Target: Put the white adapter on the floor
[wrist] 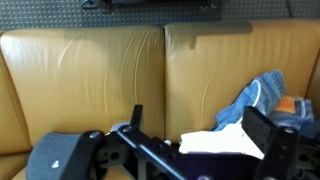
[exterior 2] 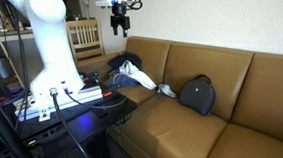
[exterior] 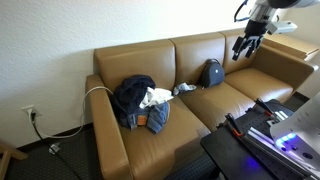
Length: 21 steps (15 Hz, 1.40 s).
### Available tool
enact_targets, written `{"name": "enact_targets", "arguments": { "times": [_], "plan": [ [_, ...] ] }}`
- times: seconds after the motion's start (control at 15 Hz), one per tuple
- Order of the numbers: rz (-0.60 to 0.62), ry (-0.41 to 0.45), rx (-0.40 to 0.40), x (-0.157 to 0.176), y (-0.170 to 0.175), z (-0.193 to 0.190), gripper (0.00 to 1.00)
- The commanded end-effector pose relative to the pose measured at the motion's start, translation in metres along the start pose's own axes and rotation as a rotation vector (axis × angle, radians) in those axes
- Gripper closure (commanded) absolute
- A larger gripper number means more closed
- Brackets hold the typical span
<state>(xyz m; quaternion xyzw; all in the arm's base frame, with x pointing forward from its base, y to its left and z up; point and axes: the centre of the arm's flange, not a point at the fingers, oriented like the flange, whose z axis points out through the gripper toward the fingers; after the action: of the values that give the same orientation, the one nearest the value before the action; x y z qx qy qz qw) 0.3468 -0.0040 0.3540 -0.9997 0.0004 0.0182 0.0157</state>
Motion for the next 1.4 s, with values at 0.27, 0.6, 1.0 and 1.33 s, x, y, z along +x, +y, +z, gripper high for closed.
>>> {"name": "enact_targets", "arguments": {
  "times": [0.27, 0.6, 1.0, 1.33],
  "plan": [
    [-0.185, -0.19, -0.036, -0.012, -0.113, 0.073, 0.0],
    [-0.189, -0.256, -0.109, -0.004, -0.134, 0.111, 0.0],
    [0.085, -0.184, 0.024, 0.016, -0.176, 0.191, 0.0],
    [0.277, -0.119, 0.074, 0.044, -0.194, 0.221, 0.0]
  ]
}}
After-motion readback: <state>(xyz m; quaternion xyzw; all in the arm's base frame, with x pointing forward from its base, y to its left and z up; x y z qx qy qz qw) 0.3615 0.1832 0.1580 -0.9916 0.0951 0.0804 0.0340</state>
